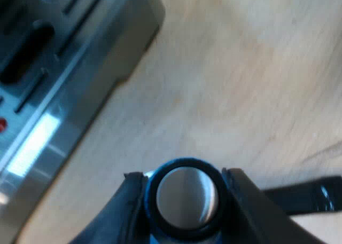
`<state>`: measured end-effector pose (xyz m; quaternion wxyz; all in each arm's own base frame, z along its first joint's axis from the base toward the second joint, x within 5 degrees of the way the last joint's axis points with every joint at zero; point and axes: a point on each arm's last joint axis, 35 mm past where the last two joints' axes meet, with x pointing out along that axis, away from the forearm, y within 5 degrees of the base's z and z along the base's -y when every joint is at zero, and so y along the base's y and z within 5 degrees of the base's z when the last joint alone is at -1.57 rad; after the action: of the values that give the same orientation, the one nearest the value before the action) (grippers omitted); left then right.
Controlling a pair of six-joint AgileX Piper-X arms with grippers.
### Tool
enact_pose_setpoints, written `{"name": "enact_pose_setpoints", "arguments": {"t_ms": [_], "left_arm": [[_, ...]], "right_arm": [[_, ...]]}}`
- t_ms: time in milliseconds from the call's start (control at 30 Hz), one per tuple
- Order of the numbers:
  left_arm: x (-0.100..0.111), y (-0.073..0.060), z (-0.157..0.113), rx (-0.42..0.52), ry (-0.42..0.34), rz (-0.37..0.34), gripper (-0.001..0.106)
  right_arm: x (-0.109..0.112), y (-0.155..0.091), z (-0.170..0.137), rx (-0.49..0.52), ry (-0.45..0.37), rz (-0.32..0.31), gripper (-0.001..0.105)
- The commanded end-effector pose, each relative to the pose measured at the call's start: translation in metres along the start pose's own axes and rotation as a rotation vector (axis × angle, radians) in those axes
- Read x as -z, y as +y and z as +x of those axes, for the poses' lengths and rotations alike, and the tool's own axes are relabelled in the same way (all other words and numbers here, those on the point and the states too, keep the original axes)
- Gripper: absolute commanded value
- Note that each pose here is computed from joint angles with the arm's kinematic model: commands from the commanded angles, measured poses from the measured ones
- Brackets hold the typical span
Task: Grind coffee beans and then tamp
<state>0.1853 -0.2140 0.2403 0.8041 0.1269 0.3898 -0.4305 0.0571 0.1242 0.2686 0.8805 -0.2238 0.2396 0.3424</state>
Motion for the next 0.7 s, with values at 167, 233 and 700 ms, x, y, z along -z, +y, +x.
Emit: {"name": "enact_pose_setpoints", "arguments": {"t_ms": [167,233,700], "left_arm": [[0.0054,-0.0005,0.0045,0.002,-0.039,0.008,0.012],[0.0065,-0.0003,0.0055,0.002,-0.048,0.01,0.012],[0.0049,0.0016,0.0086,0.0,-0.104,0.015,0.012]], "right_arm": [[-0.0008,-0.0002,-0.0003,0.001,-0.003,-0.002,0.071],[-0.0008,-0.0002,-0.0003,0.001,-0.003,-0.002,0.071],[-0.0008,-0.0002,-0.0003,0.001,-0.003,-0.002,0.071]]}}
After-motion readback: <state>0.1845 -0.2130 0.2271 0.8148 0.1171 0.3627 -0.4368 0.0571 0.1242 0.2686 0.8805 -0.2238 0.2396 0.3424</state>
